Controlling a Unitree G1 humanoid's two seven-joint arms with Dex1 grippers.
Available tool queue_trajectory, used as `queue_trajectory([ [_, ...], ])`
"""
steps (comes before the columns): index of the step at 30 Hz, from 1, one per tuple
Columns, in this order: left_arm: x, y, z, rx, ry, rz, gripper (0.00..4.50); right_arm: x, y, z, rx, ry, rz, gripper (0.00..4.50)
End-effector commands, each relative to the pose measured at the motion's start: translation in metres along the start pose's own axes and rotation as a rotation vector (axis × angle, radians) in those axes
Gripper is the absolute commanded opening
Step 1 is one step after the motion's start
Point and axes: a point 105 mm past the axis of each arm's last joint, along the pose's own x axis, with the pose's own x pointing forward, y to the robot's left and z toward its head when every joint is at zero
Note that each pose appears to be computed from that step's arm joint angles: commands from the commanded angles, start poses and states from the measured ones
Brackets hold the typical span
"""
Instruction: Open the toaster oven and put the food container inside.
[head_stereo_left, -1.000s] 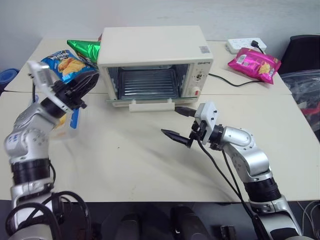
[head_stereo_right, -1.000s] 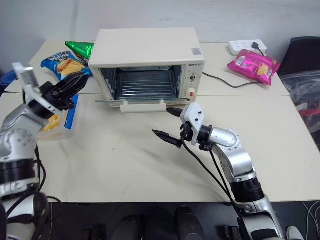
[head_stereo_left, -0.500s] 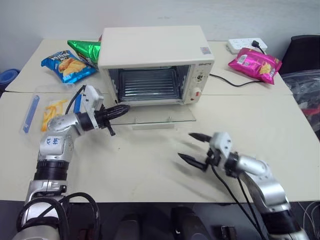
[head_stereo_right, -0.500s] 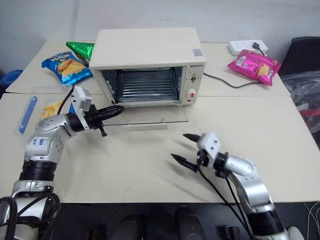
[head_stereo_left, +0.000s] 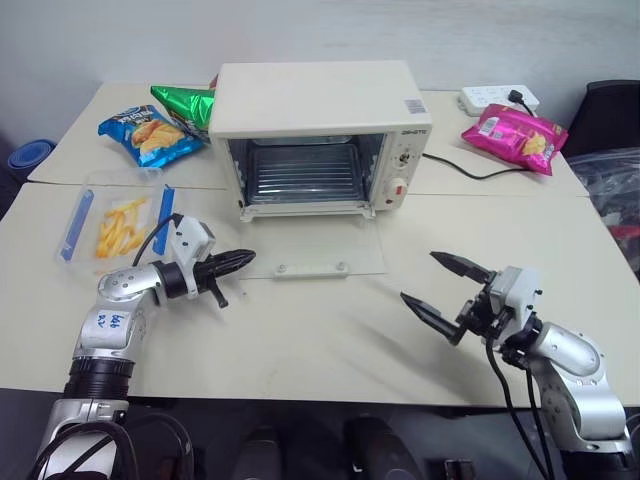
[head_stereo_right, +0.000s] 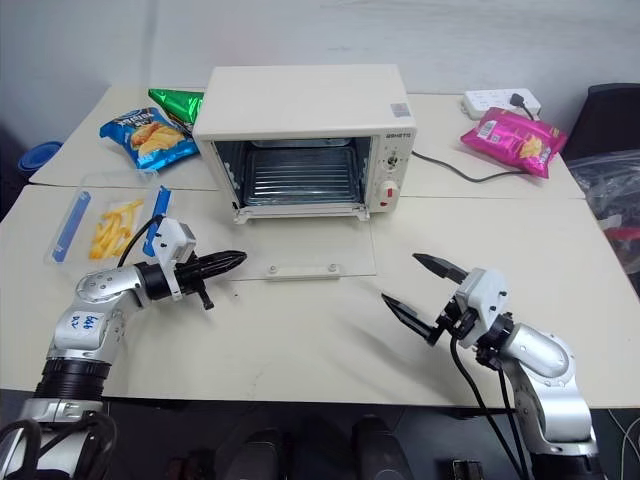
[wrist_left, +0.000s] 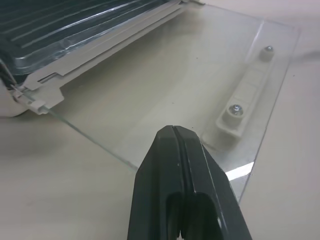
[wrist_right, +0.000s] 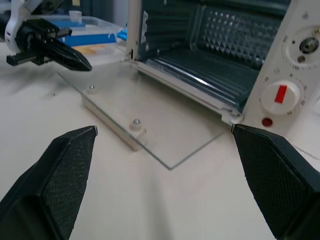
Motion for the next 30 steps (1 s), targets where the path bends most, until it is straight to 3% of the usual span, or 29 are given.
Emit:
queue_trajectory([
  [1, -0.018, 0.003, 0.020, -0.059, -0.143, 0.102, 0.56, 0.012, 0.007, 0.017, 0.006, -0.091, 0.055, 4.50],
  [4, -0.052, 0.011, 0.041, -0.103, -0.291, 0.285, 1.39, 0.023, 0.011, 0.030, 0.018, -0.157, 0.097, 4.50],
  [10, -0.165, 0.016, 0.009, -0.308, -0.237, 0.796, 3.13, 0.040, 0.029, 0.044, -0.016, -0.250, 0.231, 4.50],
  [15, -0.228, 0.010, -0.033, -0.422, -0.129, 1.085, 4.48, 0.044, 0.027, 0.049, -0.027, -0.301, 0.249, 4.50],
  [19, -0.221, 0.020, -0.024, -0.487, -0.213, 1.141, 4.48, 0.044, 0.027, 0.049, -0.044, -0.301, 0.274, 4.50],
  [22, -0.204, 0.029, -0.019, -0.532, -0.150, 1.165, 4.48, 0.044, 0.027, 0.049, -0.062, -0.299, 0.294, 4.50],
  [30, -0.148, 0.048, 0.004, -0.885, -0.227, 1.183, 4.48, 0.043, 0.027, 0.051, -0.120, -0.297, 0.325, 4.50],
])
